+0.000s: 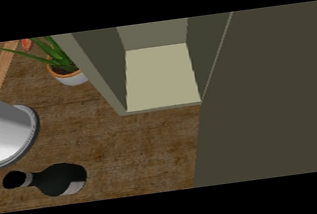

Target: Pick up the wine, place it into the cabinet and close the cabinet

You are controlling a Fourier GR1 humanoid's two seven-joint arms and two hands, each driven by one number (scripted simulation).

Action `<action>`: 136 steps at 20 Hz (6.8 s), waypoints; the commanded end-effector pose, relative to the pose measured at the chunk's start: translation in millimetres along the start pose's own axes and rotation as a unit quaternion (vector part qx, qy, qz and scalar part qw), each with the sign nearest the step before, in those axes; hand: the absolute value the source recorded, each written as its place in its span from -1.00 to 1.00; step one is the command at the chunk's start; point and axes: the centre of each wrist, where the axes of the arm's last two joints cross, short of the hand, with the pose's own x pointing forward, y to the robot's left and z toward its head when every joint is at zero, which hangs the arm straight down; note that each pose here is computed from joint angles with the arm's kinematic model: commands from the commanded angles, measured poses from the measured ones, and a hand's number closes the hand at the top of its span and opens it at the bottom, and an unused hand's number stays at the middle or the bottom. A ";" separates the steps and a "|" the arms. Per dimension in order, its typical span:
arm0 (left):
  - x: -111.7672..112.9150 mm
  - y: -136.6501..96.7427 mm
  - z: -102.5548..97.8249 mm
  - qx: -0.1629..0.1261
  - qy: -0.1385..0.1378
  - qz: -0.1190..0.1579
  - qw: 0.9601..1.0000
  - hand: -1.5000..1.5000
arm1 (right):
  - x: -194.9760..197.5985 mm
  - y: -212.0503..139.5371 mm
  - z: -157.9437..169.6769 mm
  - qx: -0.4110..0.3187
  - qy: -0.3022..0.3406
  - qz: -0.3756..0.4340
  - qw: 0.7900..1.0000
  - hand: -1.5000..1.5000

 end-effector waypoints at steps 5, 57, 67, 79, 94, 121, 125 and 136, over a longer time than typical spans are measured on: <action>-48.2 15.0 10.8 0.007 0.016 -0.009 1.000 -1.00 | 34.0 -1.7 23.7 -0.027 -0.043 0.028 0.998 -1.00; -257.4 85.6 48.2 0.025 0.110 0.041 0.993 -1.00 | 40.3 3.8 23.5 -0.020 -0.046 0.049 0.998 -1.00; -273.3 70.7 28.6 0.020 0.090 0.038 0.995 -1.00 | 37.8 8.8 20.6 -0.014 -0.038 0.043 0.998 -1.00; -291.2 53.8 26.1 0.036 0.064 0.041 0.996 1.00 | 32.7 9.3 29.2 -0.020 -0.038 0.047 0.998 -1.00; -303.7 -12.2 -15.2 0.046 0.039 0.018 0.998 1.00 | 40.5 -1.6 36.0 -0.024 -0.047 0.044 0.998 -1.00; -228.2 -138.5 -67.5 0.009 -0.008 0.002 1.000 1.00 | 30.5 0.5 43.3 -0.030 -0.045 0.052 0.997 -1.00; -218.7 -154.9 -86.5 0.030 -0.010 -0.009 0.999 1.00 | 38.7 -6.1 46.7 -0.020 -0.037 0.060 0.997 -1.00; -219.7 -154.6 -144.1 0.028 -0.001 -0.058 0.998 1.00 | 29.6 -6.9 47.5 -0.024 -0.043 0.061 0.997 -1.00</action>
